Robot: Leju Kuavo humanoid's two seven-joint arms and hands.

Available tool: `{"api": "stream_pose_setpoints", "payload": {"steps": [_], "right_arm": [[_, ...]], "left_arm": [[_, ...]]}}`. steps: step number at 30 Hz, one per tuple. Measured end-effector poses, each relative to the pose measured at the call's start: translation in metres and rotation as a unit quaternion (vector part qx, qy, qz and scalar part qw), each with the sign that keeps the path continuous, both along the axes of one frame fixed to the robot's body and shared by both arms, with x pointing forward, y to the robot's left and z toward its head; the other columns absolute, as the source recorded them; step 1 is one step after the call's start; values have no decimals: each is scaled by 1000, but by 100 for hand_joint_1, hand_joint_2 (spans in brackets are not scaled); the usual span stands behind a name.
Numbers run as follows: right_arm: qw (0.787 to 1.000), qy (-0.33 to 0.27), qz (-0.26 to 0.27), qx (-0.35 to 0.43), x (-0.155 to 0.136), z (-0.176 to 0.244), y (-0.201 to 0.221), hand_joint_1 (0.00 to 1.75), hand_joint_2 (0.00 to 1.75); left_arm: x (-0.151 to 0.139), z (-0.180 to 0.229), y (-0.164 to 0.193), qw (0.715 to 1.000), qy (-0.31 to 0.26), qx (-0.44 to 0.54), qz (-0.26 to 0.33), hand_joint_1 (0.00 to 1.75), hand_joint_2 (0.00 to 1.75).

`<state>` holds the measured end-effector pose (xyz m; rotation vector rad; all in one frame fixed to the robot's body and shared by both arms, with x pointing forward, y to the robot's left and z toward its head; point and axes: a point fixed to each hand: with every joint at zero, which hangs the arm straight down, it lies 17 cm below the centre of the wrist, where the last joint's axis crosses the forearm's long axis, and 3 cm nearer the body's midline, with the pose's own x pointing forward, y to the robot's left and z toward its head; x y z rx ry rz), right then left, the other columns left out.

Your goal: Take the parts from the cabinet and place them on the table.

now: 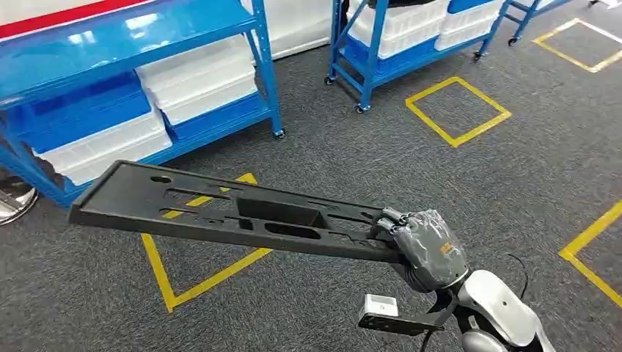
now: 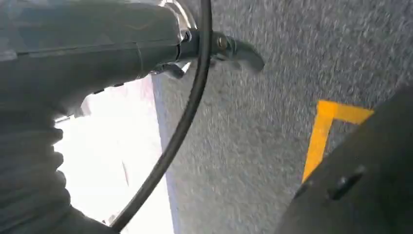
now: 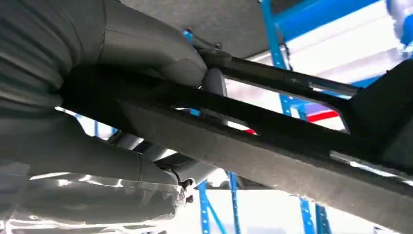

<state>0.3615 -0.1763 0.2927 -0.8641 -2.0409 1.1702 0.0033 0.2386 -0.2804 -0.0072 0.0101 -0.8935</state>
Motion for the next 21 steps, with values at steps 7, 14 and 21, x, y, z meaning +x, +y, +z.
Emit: {"api": "stream_pose_setpoints", "payload": {"steps": [7, 14, 21], "right_arm": [[1000, 3, 21, -2, 5, 1, 6, 175, 175], [998, 13, 68, 11, 25, 5, 28, 175, 175], [995, 13, 101, -2, 47, 16, 52, 175, 175]], "left_arm": [[11, -2, 6, 997, -23, 19, 70, 0, 175], [5, -1, 1, 988, -4, 51, 149, 0, 175], [8, 1, -12, 971, 11, 41, 234, 0, 175]]}}
